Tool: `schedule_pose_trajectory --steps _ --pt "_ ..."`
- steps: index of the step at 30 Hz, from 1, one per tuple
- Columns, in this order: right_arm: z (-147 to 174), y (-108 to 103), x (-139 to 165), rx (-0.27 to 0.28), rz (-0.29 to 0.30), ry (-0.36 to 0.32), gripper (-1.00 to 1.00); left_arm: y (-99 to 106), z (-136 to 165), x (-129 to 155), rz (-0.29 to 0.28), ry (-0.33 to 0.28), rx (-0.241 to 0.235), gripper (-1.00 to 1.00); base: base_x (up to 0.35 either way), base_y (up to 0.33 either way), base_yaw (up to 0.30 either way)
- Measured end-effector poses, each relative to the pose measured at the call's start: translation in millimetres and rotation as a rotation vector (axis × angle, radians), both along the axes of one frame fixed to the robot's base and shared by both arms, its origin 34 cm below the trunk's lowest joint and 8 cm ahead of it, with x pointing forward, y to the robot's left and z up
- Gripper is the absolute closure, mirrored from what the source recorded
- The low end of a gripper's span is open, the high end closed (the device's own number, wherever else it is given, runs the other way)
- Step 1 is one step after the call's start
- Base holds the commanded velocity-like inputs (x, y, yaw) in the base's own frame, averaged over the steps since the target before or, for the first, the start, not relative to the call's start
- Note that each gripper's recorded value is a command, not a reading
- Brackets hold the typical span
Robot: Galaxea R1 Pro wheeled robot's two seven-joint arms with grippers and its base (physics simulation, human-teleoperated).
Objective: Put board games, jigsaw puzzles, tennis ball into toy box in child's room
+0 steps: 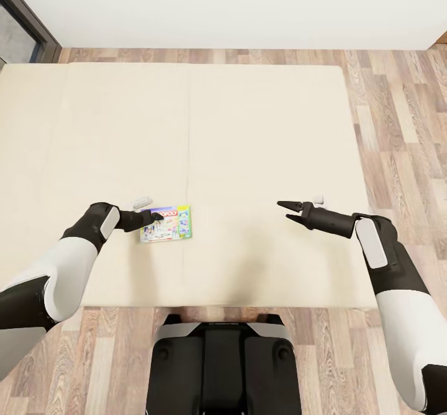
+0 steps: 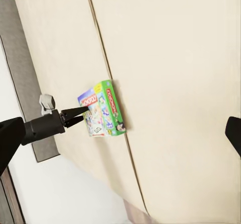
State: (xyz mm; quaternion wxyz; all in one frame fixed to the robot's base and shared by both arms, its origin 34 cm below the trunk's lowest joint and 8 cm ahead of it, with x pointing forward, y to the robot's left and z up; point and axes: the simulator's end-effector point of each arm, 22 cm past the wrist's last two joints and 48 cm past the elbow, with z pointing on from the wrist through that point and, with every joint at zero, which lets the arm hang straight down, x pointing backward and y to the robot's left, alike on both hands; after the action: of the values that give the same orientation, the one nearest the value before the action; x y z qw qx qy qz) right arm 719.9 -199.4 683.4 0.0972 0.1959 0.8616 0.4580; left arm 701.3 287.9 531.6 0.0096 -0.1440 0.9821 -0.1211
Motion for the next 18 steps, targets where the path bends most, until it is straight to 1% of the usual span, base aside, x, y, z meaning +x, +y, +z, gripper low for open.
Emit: schedule_pose_trajectory --steps 3,11,18 --pt "0.0 -0.1 0.0 0.0 0.0 0.0 -1.0 -0.8 -0.1 0.0 -0.002 0.0 0.0 -1.0 0.0 -0.188 0.0" --pt "-0.3 -0.5 -0.2 -0.002 0.001 0.0 -1.0 -2.2 -0.3 -0.1 -0.004 0.0 -0.001 -1.0 0.0 -0.243 0.0" --pt "-0.3 -0.6 -0.2 -0.002 0.001 0.0 -1.0 -2.9 -0.3 -0.2 -0.005 0.0 -0.001 -1.0 0.0 -0.184 0.0"
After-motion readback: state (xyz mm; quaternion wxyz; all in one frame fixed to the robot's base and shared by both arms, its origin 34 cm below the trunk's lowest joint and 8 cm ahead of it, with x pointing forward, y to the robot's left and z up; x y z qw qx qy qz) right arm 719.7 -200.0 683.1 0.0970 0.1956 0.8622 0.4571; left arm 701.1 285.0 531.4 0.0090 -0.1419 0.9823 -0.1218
